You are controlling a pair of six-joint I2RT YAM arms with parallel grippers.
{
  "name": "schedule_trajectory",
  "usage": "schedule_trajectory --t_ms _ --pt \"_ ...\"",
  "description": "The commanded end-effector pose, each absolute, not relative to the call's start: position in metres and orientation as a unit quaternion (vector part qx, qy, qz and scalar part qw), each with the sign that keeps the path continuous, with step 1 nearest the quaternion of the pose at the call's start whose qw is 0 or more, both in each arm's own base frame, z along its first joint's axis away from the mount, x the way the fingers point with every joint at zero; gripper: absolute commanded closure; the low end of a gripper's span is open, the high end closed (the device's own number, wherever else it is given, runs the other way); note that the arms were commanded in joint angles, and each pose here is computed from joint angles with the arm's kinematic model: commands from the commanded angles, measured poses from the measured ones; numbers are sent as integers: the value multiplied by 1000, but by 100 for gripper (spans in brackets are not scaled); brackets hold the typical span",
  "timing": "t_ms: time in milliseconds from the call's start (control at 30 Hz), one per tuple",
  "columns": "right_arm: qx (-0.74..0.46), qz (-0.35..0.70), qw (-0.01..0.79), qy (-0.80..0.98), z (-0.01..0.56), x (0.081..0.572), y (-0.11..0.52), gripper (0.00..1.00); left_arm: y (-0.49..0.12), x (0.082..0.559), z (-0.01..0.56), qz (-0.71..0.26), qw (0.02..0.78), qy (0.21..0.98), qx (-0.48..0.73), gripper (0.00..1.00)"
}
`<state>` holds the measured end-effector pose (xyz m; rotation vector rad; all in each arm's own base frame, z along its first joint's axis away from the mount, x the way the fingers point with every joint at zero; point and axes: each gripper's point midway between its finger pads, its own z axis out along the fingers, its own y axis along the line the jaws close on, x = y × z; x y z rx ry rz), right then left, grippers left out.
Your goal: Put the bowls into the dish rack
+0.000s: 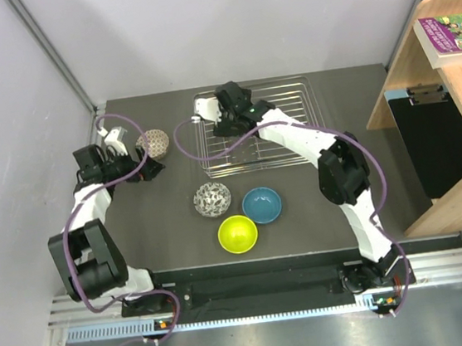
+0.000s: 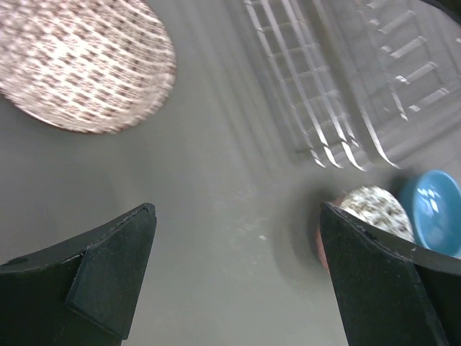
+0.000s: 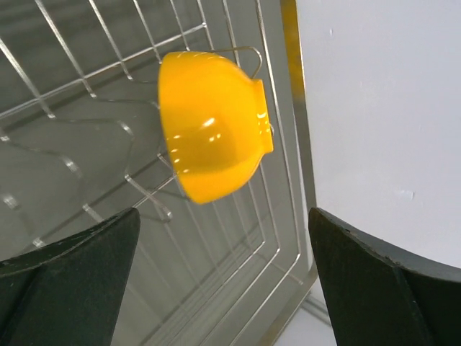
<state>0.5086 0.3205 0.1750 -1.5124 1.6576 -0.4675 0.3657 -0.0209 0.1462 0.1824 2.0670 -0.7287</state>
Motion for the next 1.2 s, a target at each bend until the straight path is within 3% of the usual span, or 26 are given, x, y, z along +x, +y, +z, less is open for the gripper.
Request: schedule_trajectory --t_ms 0,433,933,1167 --pt "-563 -132 447 682 224 473 321 0 5 407 170 -244 504 826 74 1" --pt "-507 -47 490 708 268 394 274 0 59 500 149 -187 481 856 -11 1" --pt "-486 -19 499 718 278 386 257 0 45 511 70 -117 406 906 13 4" --pt "-482 2 502 718 282 375 257 0 38 518 63 -109 398 911 20 21"
